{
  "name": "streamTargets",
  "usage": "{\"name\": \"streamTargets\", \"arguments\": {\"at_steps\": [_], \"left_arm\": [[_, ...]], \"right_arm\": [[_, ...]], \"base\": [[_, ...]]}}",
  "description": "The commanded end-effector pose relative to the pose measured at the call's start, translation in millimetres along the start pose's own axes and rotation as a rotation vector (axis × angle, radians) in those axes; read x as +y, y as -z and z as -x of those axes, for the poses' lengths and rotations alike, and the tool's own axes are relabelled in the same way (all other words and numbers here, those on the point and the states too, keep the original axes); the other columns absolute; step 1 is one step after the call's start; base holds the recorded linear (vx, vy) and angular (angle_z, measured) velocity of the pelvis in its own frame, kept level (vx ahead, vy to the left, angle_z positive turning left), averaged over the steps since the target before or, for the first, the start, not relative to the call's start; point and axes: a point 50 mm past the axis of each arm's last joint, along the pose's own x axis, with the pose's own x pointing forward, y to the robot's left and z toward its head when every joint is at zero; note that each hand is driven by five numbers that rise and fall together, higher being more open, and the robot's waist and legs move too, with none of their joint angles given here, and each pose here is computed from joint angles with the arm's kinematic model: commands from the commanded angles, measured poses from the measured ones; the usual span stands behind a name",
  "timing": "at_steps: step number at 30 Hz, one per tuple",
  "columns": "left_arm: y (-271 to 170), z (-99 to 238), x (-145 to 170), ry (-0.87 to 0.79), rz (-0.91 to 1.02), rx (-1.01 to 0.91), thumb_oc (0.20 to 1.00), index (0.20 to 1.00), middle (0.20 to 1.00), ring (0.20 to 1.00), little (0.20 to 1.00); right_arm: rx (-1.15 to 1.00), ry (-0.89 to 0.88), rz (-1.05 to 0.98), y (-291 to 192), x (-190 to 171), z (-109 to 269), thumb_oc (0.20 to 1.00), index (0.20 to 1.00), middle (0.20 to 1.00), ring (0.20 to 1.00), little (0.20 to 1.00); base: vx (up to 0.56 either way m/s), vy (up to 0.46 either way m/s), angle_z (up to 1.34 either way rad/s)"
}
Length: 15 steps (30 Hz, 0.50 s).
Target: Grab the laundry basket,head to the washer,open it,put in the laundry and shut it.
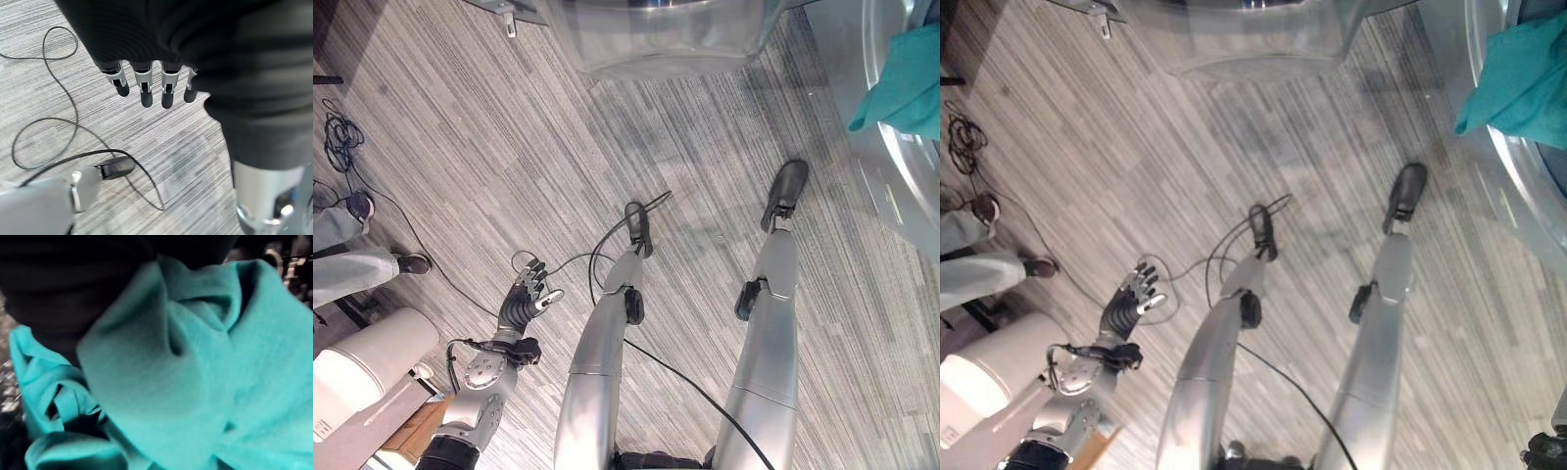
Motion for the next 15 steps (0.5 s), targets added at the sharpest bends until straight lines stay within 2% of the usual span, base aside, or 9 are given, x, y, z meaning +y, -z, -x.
{"name": "streamTargets", "arguments": {"at_steps": [1, 6, 7, 11, 15], "left_arm": [[7, 13, 8, -0.011, 0.015, 0.018, 1.0, 1.0, 1.0, 1.0, 1.0], [3, 10, 8, 0.017, 0.002, 0.013, 1.0, 1.0, 1.0, 1.0, 1.0], [5, 10, 9, 0.012, 0.004, 0.021, 1.0, 1.0, 1.0, 1.0, 1.0], [5, 10, 19, -0.001, -0.034, 0.042, 1.0, 1.0, 1.0, 1.0, 1.0], [3, 10, 23, -0.012, -0.036, 0.035, 1.0, 1.0, 1.0, 1.0, 1.0]], "right_arm": [[-0.177, 0.159, 0.279, -15, -87, -29, 1.0, 1.0, 1.0, 1.0, 1.0], [-0.17, -0.004, 0.187, -9, -54, -22, 1.0, 1.0, 1.0, 1.0, 1.0], [-0.177, -0.069, 0.122, -7, -45, -19, 1.0, 1.0, 1.0, 1.0, 1.0], [-0.196, -0.138, -0.182, 0, -20, -5, 1.0, 1.0, 1.0, 1.0, 1.0], [-0.295, -0.161, -0.278, -8, -9, 9, 1.0, 1.0, 1.0, 1.0, 1.0]], "base": [[-0.01, -0.054, -0.01], [0.0, -0.008, -0.02], [0.0, 0.0, 0.0], [-0.01, 0.024, 0.01], [-0.02, 0.054, 0.0]]}}
